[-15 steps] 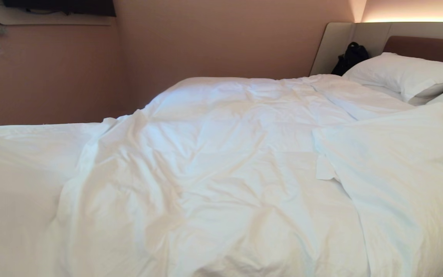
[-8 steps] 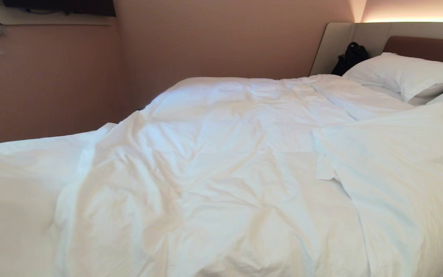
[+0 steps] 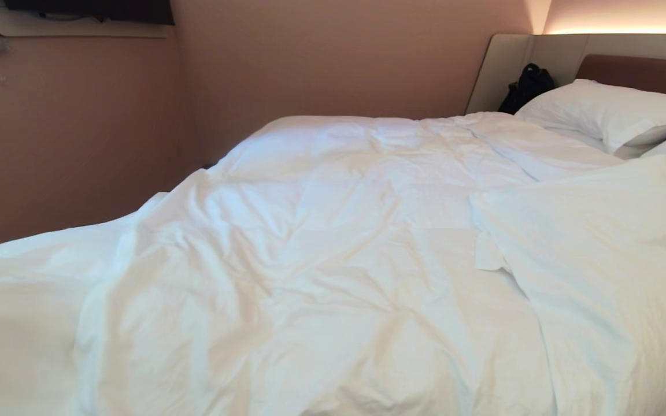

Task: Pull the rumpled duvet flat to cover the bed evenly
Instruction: Flatten the corners of the folded blanket

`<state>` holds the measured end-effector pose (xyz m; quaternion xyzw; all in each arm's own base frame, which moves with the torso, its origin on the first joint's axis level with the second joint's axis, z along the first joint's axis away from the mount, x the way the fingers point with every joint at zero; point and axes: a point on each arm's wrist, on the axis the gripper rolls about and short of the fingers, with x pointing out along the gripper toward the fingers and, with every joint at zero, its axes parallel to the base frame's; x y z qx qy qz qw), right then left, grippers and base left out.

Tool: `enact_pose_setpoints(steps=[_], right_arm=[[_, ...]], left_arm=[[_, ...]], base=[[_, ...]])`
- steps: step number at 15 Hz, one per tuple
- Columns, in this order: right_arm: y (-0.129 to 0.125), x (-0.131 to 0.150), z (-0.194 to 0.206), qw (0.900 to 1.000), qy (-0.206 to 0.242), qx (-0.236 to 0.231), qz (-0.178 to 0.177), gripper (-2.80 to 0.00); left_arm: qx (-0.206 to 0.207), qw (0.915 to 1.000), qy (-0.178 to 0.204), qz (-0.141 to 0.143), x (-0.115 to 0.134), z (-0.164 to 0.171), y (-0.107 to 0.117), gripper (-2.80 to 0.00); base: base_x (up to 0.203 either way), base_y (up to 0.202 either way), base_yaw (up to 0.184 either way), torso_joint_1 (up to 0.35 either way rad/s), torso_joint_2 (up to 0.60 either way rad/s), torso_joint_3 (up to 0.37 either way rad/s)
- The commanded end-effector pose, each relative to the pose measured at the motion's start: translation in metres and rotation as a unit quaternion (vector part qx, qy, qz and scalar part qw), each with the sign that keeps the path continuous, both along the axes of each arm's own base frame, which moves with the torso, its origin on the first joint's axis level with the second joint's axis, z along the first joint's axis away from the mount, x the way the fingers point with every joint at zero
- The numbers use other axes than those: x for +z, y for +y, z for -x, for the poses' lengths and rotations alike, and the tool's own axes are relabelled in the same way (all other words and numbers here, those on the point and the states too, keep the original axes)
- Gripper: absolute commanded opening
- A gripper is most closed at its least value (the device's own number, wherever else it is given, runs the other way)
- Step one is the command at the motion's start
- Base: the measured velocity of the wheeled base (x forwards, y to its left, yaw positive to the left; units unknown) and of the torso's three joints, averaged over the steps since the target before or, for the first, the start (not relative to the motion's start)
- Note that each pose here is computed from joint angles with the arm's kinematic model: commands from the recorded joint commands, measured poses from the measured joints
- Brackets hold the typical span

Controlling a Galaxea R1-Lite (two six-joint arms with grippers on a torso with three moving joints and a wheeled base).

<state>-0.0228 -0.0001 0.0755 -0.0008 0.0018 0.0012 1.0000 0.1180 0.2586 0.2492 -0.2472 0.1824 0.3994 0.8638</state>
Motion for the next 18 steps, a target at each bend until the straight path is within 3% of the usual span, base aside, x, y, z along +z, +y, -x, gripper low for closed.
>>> enact_pose_setpoints(steps=[1, 8, 18], right_arm=[[0.0, 0.0, 0.0, 1.0, 0.0, 0.0, 0.0, -2.8], [0.0, 0.0, 0.0, 1.0, 0.0, 0.0, 0.0, -2.8], [0.0, 0.0, 0.0, 1.0, 0.0, 0.0, 0.0, -2.8]], left_arm=[[0.008, 0.9998, 0.006, 0.016, -0.014, -0.002, 0.015, -2.8], [0.042, 0.9976, 0.02, 0.051, -0.042, 0.009, 0.042, -2.8], [0.077, 0.9909, 0.038, 0.103, -0.077, 0.025, 0.064, -2.8]], base=[[0.0, 0.0, 0.0, 0.0, 0.0, 0.0], [0.0, 0.0, 0.0, 0.0, 0.0, 0.0], [0.0, 0.0, 0.0, 0.0, 0.0, 0.0]])
